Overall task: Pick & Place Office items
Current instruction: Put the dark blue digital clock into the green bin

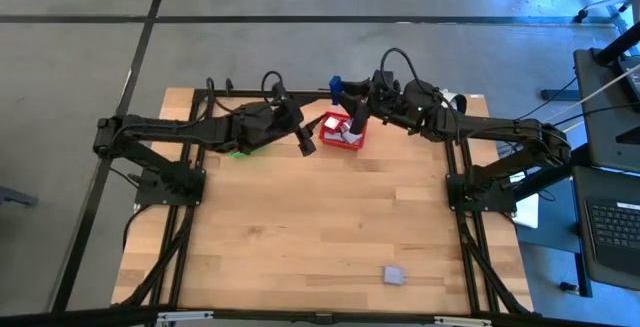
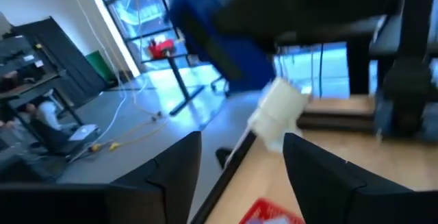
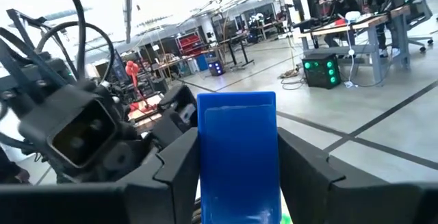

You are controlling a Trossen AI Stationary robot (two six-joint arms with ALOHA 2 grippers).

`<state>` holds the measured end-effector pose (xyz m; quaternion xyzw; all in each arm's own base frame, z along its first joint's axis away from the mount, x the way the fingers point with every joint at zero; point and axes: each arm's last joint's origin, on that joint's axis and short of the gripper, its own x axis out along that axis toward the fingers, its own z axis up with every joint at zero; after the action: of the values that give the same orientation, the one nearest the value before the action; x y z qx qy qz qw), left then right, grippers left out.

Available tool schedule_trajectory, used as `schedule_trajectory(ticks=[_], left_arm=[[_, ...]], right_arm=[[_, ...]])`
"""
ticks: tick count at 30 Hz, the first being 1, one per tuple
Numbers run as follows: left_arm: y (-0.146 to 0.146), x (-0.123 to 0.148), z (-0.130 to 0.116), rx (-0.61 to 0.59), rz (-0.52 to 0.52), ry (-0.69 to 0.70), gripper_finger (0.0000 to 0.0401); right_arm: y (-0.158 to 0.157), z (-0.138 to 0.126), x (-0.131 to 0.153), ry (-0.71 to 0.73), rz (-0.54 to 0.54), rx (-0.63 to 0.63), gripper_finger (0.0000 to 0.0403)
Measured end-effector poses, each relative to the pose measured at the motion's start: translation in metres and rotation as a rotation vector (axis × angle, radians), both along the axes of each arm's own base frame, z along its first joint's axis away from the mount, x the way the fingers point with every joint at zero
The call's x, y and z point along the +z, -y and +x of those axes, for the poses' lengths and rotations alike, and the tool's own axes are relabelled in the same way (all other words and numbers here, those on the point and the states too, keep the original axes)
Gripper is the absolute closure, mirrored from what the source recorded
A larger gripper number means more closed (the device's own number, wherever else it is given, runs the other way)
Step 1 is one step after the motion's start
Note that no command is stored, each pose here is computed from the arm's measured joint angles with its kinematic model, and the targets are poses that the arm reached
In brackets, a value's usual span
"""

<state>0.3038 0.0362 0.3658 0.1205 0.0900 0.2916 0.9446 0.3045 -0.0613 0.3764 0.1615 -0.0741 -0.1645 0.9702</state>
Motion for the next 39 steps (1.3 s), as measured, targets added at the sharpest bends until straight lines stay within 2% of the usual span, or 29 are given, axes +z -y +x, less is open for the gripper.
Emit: schedule_trajectory(ticks=[4, 10, 16, 20, 23, 31, 39], left_arm=[[0.002, 0.01, 0.001, -0.015, -0.055, 0.148, 0.0171], [-0.006, 0.015, 0.0, 0.015, -0.222, 0.33, 0.0145], [-0.016, 0.014, 0.0, -0.037, -0.429, 0.436, 0.0145], [-0.024, 0.011, -0.001, -0.071, -0.583, 0.479, 0.0146], [-0.03, 0.008, -0.002, -0.088, -0.68, 0.484, 0.0146], [-0.045, -0.007, -0.001, -0.001, -0.847, 0.478, 0.0148], [-0.055, -0.015, 0.009, -0.039, -0.883, 0.482, 0.0148]], right_arm=[[0.002, 0.002, -0.002, -0.013, -0.019, -0.006, 0.0234], [0.001, 0.009, -0.011, -0.077, -0.103, -0.006, 0.0235], [-0.007, 0.012, -0.016, -0.222, -0.377, -0.003, 0.0235], [-0.012, 0.012, -0.02, -0.361, -0.551, -0.089, 0.0236], [-0.015, 0.011, -0.025, -0.473, -0.643, -0.143, 0.0236], [-0.019, 0.011, -0.027, -0.506, -0.642, -0.163, 0.0236], [-0.019, 0.018, -0.04, -0.55, -0.603, -0.137, 0.0236]])
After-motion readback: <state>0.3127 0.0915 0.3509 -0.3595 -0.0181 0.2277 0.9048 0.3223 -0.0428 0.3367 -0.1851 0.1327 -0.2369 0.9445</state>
